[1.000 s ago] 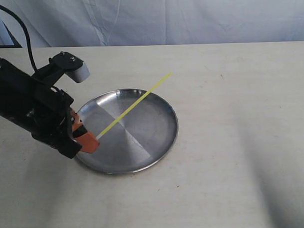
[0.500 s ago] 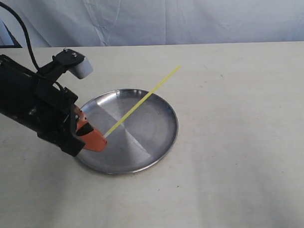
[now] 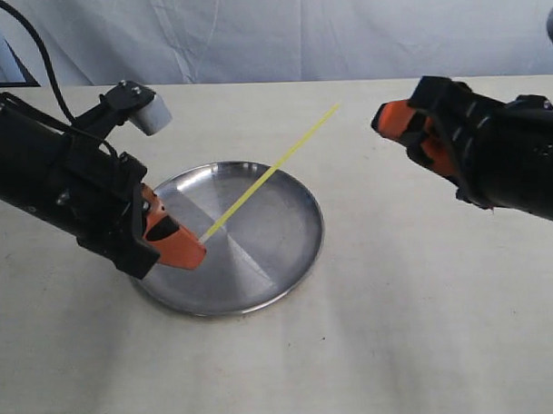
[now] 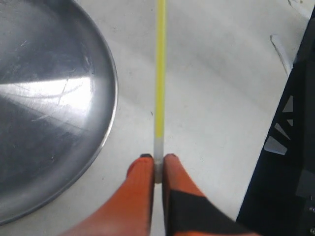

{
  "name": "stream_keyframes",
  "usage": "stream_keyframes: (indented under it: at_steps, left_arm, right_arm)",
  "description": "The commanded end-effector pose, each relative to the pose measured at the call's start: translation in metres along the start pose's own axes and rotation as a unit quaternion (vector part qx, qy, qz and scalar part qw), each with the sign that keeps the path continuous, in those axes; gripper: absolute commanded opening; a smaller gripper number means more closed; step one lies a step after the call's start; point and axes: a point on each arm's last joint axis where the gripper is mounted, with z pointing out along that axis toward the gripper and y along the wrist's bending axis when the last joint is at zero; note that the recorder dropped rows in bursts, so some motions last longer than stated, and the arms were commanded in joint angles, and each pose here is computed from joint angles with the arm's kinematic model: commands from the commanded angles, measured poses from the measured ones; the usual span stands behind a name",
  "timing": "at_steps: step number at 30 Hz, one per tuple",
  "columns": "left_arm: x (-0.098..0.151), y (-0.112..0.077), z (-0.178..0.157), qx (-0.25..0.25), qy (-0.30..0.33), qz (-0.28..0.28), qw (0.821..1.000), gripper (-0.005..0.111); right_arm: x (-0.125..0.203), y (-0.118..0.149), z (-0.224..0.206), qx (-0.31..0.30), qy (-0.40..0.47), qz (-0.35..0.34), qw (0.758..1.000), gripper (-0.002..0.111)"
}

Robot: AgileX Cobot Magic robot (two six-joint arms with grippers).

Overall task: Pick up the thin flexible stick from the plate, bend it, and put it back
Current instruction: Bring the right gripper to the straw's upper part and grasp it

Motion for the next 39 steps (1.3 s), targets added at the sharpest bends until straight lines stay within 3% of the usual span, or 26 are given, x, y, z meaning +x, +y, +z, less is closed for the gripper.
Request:
stream_keyframes:
  at_steps: [1,9,24,27,33,39]
  left_arm:
    - [-0.001,-0.004,-0.002,0.007,-0.006,0.001,1.0,0.0]
    - [-0.001,-0.004,-0.002,0.008,-0.006,0.002,1.0,0.0]
    - [-0.001,-0.005,-0.002,0.009,-0.006,0.002,1.0,0.0]
    - [-0.001,-0.005,-0.002,0.01,-0.005,0.002,1.0,0.0]
    - [0.0,-0.005,-0.002,0.012,-0.004,0.002,1.0,0.0]
    - [-0.002,-0.006,-0.002,0.019,-0.015,-0.007,1.0,0.0]
  right_arm:
    - [0.001,0.01,0.016,-0.008,-0.009,-0.016,1.0,0.058]
    - [0.003,0.031,0.034,-0.031,-0.013,-0.029,0.999,0.058]
    - [0.006,0.035,0.075,-0.005,0.0,-0.03,1.0,0.058]
    - [0.006,0.037,0.081,-0.003,0.006,-0.03,1.0,0.048]
    - [0.009,0.039,0.086,-0.001,0.017,-0.031,0.999,0.001]
    - [0.008,0.039,0.086,-0.002,0.014,-0.031,0.999,0.0]
